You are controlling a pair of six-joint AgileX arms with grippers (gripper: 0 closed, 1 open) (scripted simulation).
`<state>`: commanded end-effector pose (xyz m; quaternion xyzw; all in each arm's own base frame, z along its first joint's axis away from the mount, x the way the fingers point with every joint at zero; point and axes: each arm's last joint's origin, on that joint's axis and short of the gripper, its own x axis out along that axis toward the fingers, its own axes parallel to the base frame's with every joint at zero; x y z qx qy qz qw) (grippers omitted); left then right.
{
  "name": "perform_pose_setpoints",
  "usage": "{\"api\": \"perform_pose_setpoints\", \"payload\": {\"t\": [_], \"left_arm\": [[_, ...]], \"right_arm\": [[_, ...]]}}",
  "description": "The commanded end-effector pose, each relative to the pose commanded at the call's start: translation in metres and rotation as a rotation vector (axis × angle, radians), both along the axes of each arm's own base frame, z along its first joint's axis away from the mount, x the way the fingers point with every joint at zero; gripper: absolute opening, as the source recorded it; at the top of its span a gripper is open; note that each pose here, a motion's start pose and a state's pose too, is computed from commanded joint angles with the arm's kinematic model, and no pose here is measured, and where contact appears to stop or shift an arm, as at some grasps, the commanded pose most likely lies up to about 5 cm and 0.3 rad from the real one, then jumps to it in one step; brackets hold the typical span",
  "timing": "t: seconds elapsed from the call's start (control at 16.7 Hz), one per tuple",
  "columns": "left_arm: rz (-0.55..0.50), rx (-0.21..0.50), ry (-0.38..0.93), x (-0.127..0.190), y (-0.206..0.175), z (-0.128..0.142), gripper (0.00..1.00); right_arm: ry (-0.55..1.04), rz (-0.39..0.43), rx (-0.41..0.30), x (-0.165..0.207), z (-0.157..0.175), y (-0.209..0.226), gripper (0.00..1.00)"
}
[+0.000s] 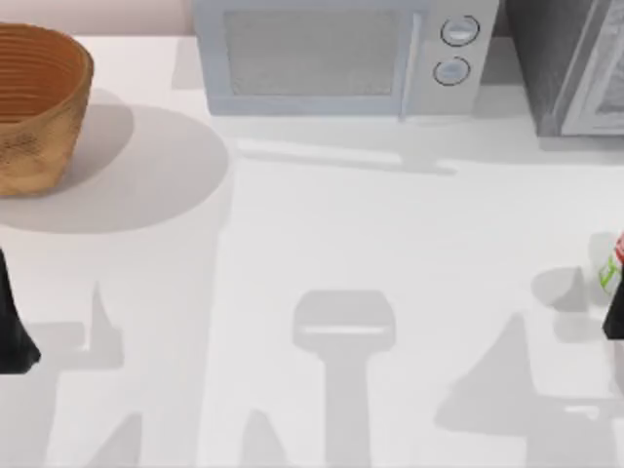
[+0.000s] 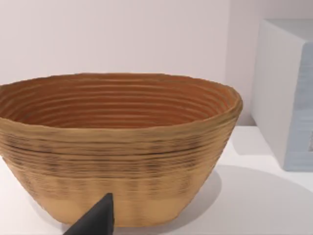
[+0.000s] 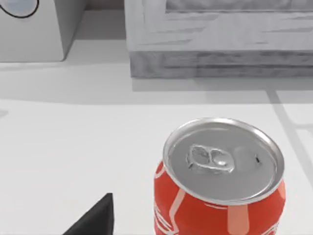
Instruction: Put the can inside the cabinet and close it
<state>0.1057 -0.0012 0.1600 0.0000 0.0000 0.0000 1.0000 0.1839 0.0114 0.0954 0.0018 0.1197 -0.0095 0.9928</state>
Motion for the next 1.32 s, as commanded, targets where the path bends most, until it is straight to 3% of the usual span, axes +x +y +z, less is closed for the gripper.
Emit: {"api": "perform_pose_setpoints", "payload": {"t": [0.36,0.84,1.32], "left_arm": [[0.000,0.000,0.000,0.000,0.000,0.000,1.00],[0.000,0.000,0.000,0.000,0.000,0.000,1.00],[0.000,0.000,0.000,0.000,0.000,0.000,1.00]], "right_arm": [[0.051,0.007,-0.003,0.003,-0.028,0.004,1.00],[0.058,0.007,-0.003,0.003,-0.032,0.004,1.00],[0.054,0.009,-0.003,0.054,-0.047,0.005,1.00]]}}
